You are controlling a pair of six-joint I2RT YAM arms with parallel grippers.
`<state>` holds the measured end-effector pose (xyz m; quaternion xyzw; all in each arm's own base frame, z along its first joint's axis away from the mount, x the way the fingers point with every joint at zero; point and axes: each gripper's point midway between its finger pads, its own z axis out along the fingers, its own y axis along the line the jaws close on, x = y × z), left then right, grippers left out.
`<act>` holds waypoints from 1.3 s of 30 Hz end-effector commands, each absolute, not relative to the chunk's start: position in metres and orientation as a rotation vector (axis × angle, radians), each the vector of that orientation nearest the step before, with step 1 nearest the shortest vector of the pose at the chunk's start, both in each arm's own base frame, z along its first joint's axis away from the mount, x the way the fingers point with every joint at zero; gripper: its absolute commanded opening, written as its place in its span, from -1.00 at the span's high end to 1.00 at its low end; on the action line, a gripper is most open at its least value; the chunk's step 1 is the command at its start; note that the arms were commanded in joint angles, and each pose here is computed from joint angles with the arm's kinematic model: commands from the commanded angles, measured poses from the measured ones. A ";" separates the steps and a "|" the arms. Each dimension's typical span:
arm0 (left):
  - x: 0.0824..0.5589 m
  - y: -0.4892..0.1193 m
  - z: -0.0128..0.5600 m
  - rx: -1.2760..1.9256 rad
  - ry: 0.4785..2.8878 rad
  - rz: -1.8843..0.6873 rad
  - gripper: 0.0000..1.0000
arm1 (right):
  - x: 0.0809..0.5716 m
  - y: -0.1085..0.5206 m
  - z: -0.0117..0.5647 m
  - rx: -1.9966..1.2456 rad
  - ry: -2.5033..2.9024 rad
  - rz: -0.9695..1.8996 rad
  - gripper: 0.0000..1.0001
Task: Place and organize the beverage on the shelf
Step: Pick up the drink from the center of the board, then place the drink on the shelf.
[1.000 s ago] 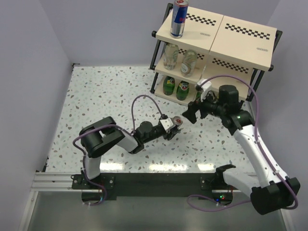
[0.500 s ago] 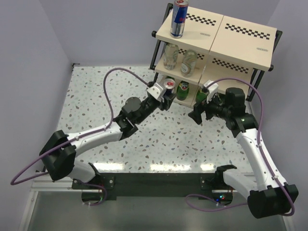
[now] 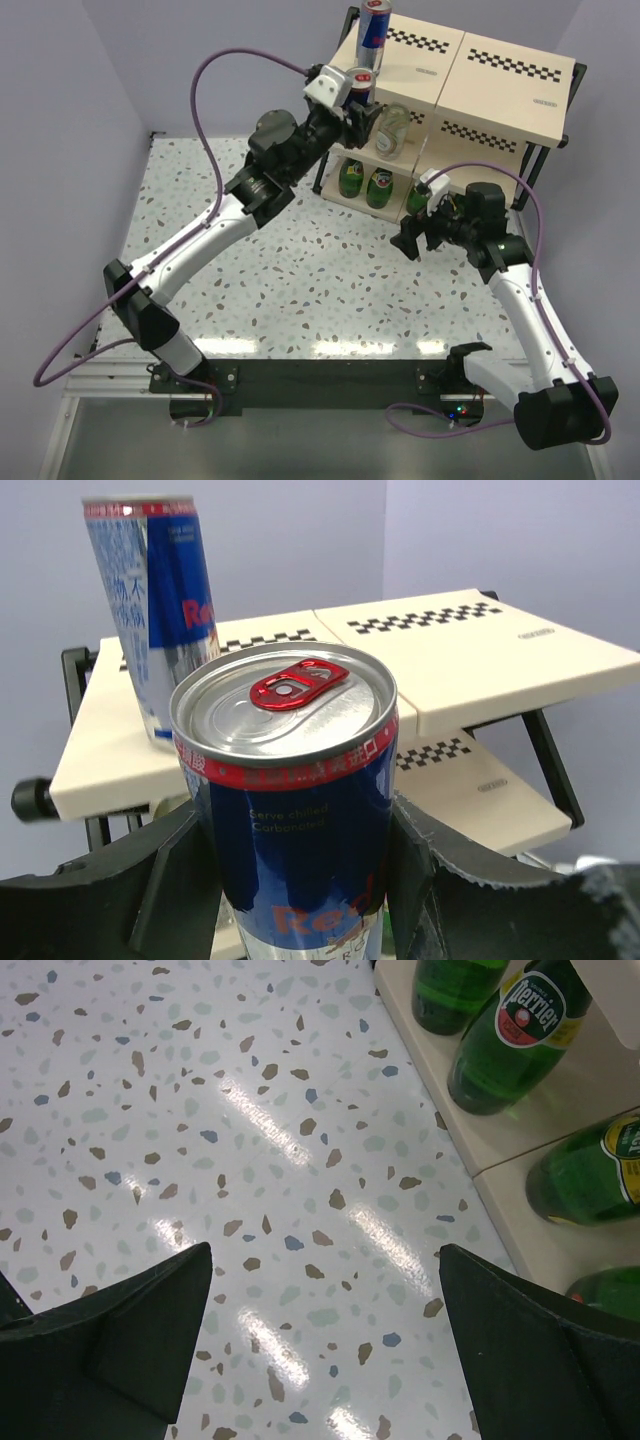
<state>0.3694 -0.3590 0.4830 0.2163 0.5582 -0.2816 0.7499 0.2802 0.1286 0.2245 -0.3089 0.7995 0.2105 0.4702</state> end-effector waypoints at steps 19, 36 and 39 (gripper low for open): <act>0.385 -0.393 0.604 0.388 1.004 -0.775 1.00 | 0.279 0.135 0.223 -0.799 1.939 0.538 -0.98; 0.408 -0.398 0.615 0.296 0.910 -0.748 1.00 | 0.280 0.136 0.222 -0.801 1.945 0.536 -0.98; 0.411 -0.397 0.615 0.285 0.900 -0.741 1.00 | 0.279 0.136 0.221 -0.804 1.948 0.539 -0.98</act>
